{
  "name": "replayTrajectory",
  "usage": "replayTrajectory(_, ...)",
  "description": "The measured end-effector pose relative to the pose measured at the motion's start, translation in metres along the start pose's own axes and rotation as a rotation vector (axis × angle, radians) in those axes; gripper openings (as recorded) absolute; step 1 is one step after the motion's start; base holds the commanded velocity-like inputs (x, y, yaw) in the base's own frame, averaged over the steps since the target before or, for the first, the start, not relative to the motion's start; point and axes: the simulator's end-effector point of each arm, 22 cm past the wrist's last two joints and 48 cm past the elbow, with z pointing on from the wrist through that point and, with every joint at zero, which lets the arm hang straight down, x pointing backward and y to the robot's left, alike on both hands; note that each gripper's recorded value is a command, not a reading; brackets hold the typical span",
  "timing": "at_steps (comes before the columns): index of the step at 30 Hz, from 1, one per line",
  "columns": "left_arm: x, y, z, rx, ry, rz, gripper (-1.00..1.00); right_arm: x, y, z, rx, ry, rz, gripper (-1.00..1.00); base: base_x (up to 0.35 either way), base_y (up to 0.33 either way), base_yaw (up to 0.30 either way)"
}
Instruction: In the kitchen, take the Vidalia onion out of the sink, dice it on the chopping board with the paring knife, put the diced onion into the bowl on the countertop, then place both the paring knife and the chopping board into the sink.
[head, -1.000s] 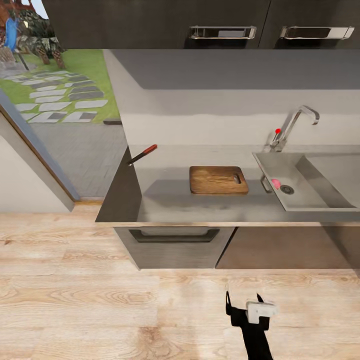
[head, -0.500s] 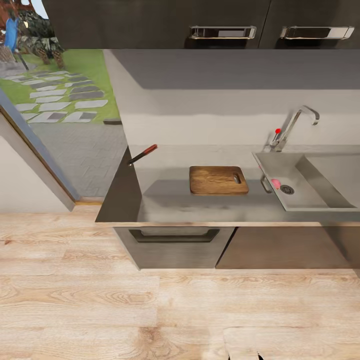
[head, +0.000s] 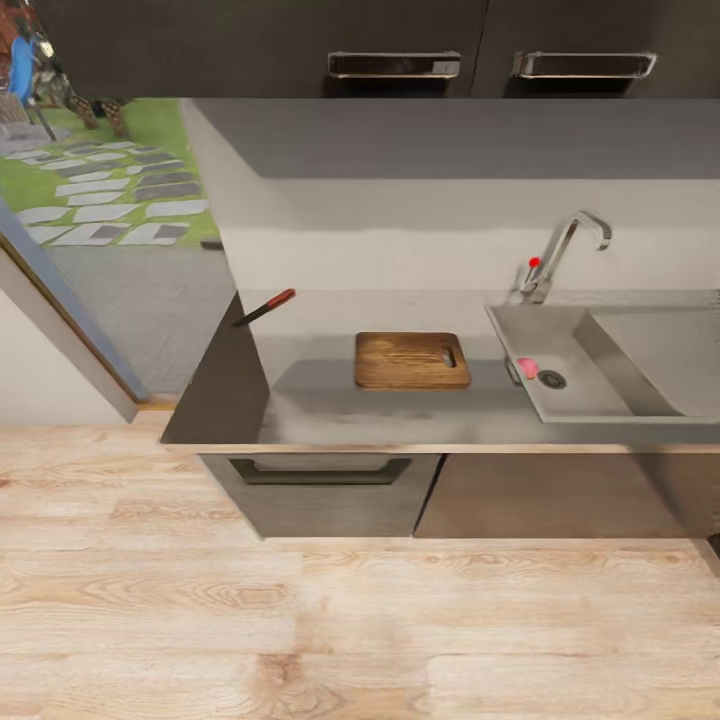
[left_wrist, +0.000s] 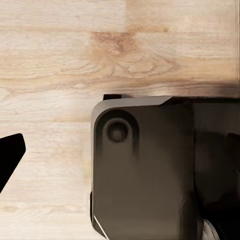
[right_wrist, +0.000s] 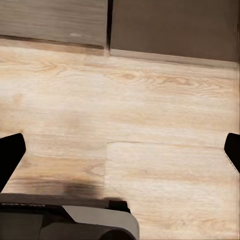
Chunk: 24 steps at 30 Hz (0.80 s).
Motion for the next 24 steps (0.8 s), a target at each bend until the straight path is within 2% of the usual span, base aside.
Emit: replayTrajectory(24,0.0003,0.0003,0.0000,-0.002,0.001,0.000,1.00,0.0005,0.0004,-0.0003,0.002,0.002,0.003,1.00,0.000,-0.314,0.000)
